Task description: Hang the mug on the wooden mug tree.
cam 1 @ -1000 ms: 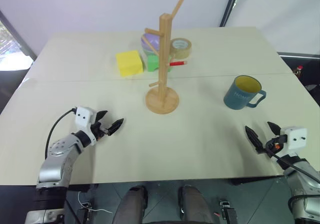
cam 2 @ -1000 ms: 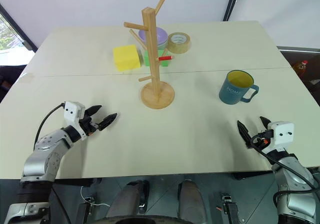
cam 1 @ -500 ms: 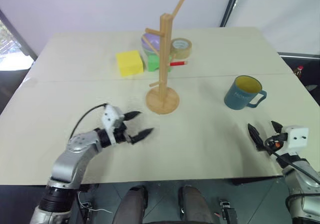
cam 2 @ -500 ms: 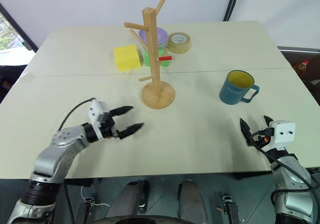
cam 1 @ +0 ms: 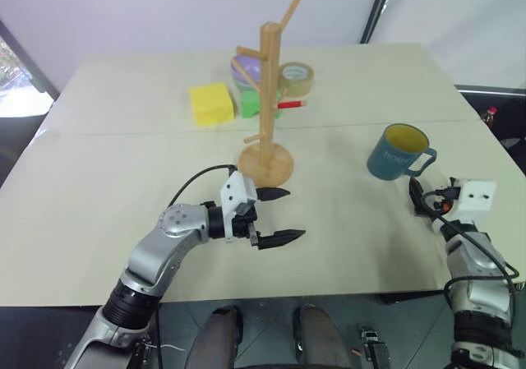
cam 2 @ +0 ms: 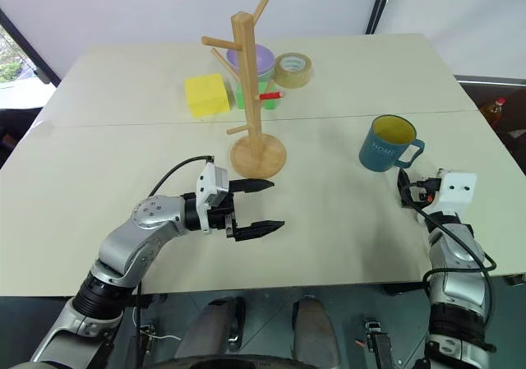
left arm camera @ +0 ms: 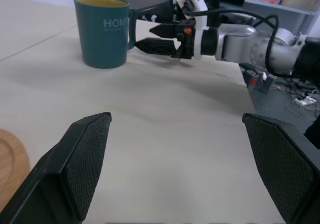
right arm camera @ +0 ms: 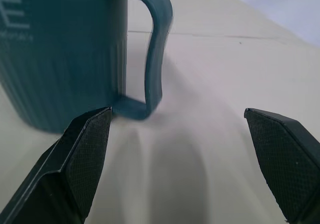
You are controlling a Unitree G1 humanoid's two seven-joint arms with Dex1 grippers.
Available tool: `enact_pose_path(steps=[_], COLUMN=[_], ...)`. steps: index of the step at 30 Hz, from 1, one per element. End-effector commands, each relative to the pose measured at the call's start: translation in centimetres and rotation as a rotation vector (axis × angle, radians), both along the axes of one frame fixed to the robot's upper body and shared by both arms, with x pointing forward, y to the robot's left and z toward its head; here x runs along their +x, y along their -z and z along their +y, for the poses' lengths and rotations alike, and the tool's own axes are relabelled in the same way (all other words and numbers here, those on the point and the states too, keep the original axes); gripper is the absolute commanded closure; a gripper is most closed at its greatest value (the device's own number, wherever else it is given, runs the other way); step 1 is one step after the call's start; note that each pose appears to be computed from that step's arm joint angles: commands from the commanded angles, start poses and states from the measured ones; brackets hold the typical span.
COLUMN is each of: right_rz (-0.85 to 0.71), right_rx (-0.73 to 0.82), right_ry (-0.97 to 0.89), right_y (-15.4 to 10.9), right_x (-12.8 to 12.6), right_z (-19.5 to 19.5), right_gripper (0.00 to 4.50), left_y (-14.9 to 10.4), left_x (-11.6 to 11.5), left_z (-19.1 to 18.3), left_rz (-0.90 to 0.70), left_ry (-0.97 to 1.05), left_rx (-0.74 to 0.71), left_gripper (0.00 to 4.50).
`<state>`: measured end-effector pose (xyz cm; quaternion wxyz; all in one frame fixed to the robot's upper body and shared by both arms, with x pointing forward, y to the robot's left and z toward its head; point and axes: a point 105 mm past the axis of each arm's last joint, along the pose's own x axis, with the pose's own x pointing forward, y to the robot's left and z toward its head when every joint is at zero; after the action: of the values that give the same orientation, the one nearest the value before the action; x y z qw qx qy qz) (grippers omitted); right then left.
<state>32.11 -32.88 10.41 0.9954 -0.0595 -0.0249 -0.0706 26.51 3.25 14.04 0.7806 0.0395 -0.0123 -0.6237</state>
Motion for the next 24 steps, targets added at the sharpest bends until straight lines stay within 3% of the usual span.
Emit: enact_pose_path(steps=[1, 18, 21, 24], right_rz=[-0.04, -0.059, -0.068, -0.076], right_rx=[-0.037, -0.055, -0.054, -0.051], right_ry=[0.004, -0.006, -0.021, -0.051], right_y=[-1.5, -2.5, -2.9, -3.2], right_x=[0.8, 3.4, 3.8, 4.1], right_z=[-0.2, -0.3, 0.0, 0.6], right_gripper=[0.12, 0.12, 1.02, 2.6], left_y=[-1.5, -1.6, -1.6, -1.6], left_x=[-0.1, -0.1, 0.0, 0.1], left_z=[-0.2, 0.1, 0.1, 0.2], left_rz=[-0.065, -0.076, -0.076, -0.078], left_ry=[0.011, -0.013, -0.016, -0.024], left_rx=[-0.026, -0.023, -0.021, -0.02], left_gripper=[0.0, 0.0, 0.0, 0.0])
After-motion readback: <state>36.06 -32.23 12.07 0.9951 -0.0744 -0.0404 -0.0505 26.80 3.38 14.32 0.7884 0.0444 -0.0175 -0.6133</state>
